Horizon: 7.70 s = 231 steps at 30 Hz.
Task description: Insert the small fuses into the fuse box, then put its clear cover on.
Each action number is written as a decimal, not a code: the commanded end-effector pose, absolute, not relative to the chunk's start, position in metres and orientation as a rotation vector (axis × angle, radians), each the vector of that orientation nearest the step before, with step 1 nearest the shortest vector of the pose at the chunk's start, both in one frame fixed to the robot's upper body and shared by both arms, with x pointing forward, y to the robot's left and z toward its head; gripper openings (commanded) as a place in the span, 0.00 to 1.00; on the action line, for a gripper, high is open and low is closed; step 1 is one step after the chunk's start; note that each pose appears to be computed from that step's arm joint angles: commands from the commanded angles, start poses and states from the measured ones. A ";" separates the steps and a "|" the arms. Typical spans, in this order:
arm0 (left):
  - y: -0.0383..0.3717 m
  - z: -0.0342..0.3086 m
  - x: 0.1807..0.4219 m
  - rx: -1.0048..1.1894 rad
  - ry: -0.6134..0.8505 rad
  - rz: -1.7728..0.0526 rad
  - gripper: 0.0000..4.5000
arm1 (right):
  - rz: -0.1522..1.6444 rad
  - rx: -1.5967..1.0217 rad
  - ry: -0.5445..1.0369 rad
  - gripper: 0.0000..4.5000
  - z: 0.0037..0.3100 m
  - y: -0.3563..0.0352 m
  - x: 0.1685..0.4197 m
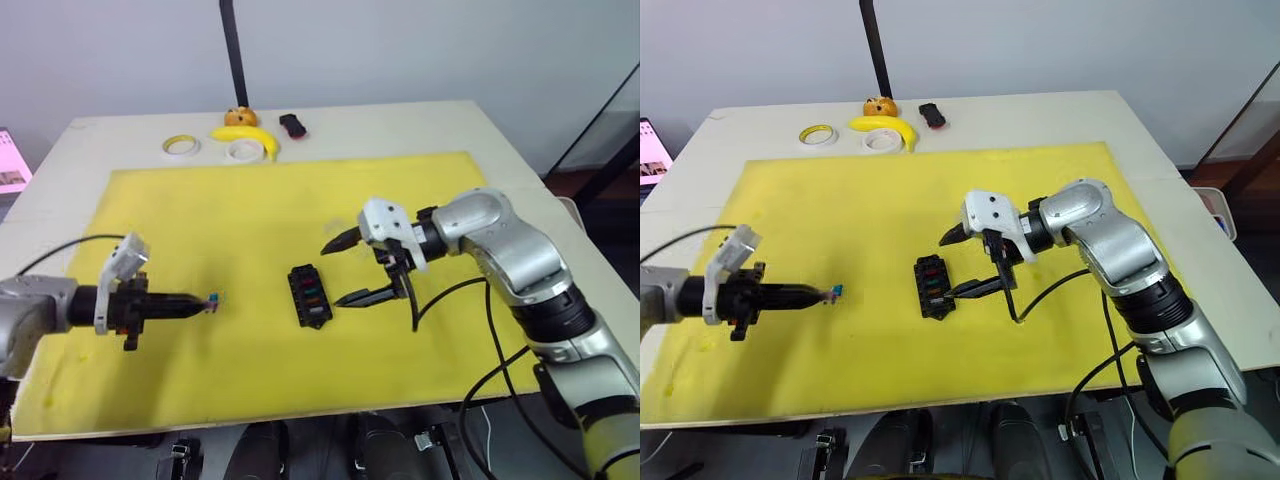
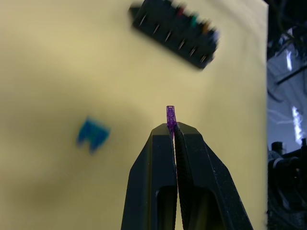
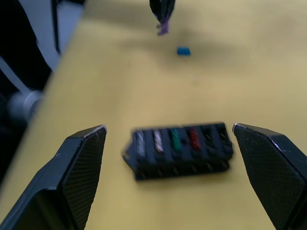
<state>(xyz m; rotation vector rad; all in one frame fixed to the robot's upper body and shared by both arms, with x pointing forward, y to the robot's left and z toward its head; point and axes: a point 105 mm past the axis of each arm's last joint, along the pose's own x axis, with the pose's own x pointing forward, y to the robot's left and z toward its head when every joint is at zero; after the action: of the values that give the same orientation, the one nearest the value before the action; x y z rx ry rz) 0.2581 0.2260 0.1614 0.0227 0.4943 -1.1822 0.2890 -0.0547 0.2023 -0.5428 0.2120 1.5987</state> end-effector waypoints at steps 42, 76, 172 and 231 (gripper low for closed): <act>0.130 0.229 0.270 0.192 0.146 -1.469 0.00 | 1.617 -0.282 0.270 0.37 0.237 -0.011 0.276; 0.155 0.157 0.266 0.445 0.328 -1.224 0.99 | 1.589 -0.888 0.185 0.00 0.204 -0.013 0.324; 0.132 0.140 0.286 0.508 0.256 -1.124 0.99 | 1.597 -0.985 0.256 0.00 0.172 -0.015 0.346; 0.136 0.143 0.294 0.509 0.248 -1.107 1.00 | 1.637 -0.577 0.201 0.01 0.170 -0.018 0.336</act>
<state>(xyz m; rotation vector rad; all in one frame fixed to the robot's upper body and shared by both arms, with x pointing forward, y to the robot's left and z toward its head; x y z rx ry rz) 0.2927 0.1368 0.1324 0.4799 0.2960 -1.1089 0.3385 -0.0200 0.1680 -0.5883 0.2102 1.6189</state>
